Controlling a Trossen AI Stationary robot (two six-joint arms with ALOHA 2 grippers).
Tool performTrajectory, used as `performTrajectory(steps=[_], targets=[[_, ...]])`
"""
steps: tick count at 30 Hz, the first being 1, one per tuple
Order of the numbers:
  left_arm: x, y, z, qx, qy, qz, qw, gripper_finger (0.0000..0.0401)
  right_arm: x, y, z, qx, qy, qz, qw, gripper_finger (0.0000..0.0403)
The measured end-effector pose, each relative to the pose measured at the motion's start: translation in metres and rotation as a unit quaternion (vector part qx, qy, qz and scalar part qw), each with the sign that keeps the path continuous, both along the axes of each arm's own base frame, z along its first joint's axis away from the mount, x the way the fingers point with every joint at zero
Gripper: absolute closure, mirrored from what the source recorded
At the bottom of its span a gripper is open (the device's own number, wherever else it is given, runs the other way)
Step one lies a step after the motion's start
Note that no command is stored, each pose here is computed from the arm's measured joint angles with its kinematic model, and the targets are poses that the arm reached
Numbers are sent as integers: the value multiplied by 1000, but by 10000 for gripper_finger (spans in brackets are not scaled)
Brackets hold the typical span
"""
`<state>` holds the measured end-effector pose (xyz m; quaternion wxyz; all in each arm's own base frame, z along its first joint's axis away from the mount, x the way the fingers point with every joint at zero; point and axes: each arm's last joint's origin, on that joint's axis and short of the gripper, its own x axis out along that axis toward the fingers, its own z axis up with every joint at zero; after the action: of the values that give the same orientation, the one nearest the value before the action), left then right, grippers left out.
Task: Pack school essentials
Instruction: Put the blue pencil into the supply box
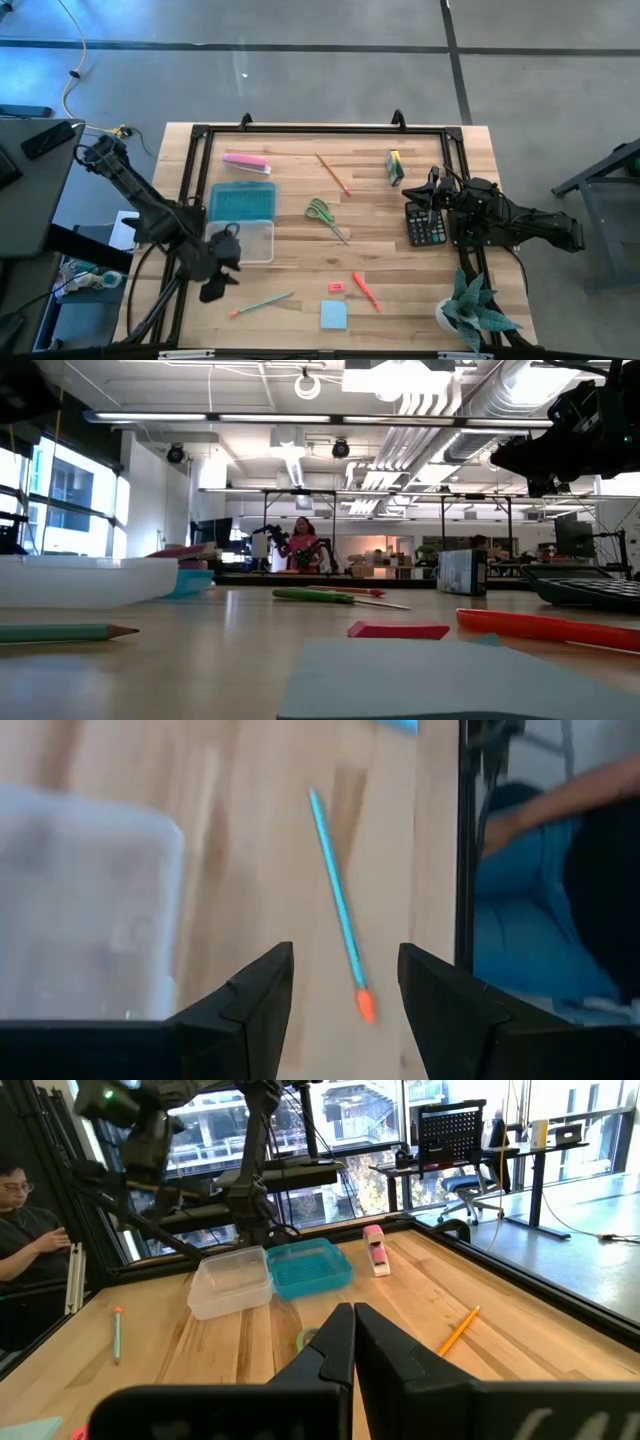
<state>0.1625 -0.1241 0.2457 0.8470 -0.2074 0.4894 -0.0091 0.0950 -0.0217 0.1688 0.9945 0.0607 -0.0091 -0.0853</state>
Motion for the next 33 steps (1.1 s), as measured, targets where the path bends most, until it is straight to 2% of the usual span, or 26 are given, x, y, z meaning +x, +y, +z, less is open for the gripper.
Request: performTrajectory(steps=[4, 11, 17, 22, 33], targets=[[-2, -18, -13, -15, 42, 15, 999, 229, 0, 0, 0, 0, 0, 0, 1000, 403], [-6, -45, -38, -6, 99, 35, 994, 229, 0, 0, 0, 0, 0, 0, 1000, 403], [2, -70, -38, 2, 112, 31, 993, 229, 0, 0, 0, 0, 0, 0, 1000, 403], [12, -90, -43, 33, 127, 21, 991, 229, 0, 0, 0, 0, 0, 0, 1000, 403], [33, -121, -74, 96, 174, 25, 980, 229, 0, 0, 0, 0, 0, 0, 1000, 403]])
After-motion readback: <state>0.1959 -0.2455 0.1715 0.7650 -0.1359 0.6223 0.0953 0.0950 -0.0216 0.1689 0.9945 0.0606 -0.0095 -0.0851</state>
